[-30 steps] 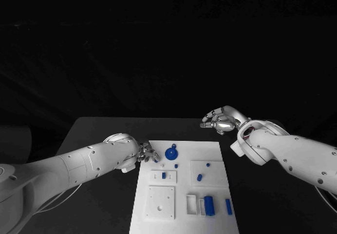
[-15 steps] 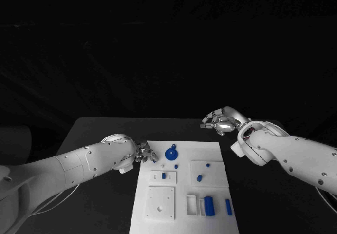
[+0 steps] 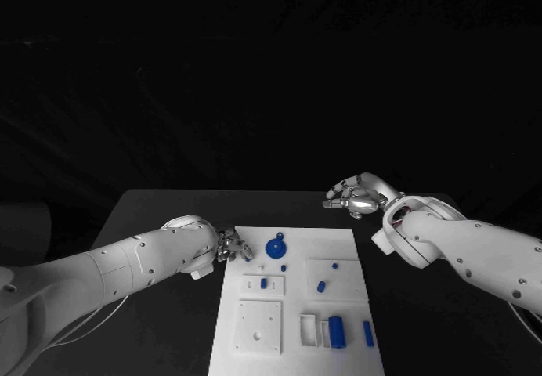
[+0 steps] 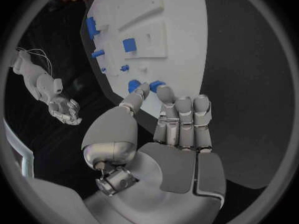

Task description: Assemble the parts on the task board

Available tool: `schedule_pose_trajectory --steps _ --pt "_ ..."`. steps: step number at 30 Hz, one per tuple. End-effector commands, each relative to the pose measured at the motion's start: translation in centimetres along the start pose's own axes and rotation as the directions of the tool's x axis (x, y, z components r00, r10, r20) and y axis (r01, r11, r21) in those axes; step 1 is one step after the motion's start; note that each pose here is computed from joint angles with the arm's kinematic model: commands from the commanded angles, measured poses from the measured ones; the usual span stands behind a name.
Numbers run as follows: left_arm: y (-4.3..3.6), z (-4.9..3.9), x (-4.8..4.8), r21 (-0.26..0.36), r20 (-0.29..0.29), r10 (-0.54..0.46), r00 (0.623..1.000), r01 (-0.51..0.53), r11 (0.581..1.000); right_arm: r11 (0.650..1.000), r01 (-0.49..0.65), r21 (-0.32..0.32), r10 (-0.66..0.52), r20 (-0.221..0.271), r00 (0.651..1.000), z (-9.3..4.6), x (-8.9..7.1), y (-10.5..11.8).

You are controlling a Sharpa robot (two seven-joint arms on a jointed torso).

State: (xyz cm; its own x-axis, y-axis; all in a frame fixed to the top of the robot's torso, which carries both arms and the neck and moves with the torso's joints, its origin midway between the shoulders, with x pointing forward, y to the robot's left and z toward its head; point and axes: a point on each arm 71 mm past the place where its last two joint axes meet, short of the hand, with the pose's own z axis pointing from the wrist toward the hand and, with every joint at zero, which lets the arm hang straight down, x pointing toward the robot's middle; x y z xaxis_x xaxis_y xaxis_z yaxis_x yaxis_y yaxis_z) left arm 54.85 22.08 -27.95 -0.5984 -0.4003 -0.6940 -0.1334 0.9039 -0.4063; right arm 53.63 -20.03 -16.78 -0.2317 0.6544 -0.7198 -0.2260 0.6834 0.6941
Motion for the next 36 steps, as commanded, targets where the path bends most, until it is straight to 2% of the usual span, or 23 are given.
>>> schedule_pose_trajectory --steps 1,9,23,32,36 --pt "-0.02 -0.01 0.24 0.002 -0.026 -0.024 0.999 0.024 1.000 1.000 0.000 -0.006 0.000 -0.015 1.000 0.0 0.2 0.0" --pt "0.36 -0.07 0.21 -0.002 -0.046 -0.050 0.998 0.050 0.999 1.000 -0.002 -0.006 0.002 -0.019 1.000 0.0 0.2 0.0" --pt "1.05 -0.33 0.05 -0.003 -0.081 -0.161 0.984 0.161 0.987 1.000 -0.002 -0.006 0.002 -0.024 1.000 0.0 0.3 -0.1" --pt "1.20 -0.46 -0.06 -0.003 -0.088 -0.201 0.976 0.201 0.980 1.000 -0.002 -0.004 0.002 -0.025 1.000 0.0 0.4 -0.2" --pt "1.00 -0.60 -0.21 0.003 -0.098 -0.235 0.967 0.236 0.972 1.000 -0.002 -0.003 0.002 -0.027 1.000 0.0 0.4 -0.2"
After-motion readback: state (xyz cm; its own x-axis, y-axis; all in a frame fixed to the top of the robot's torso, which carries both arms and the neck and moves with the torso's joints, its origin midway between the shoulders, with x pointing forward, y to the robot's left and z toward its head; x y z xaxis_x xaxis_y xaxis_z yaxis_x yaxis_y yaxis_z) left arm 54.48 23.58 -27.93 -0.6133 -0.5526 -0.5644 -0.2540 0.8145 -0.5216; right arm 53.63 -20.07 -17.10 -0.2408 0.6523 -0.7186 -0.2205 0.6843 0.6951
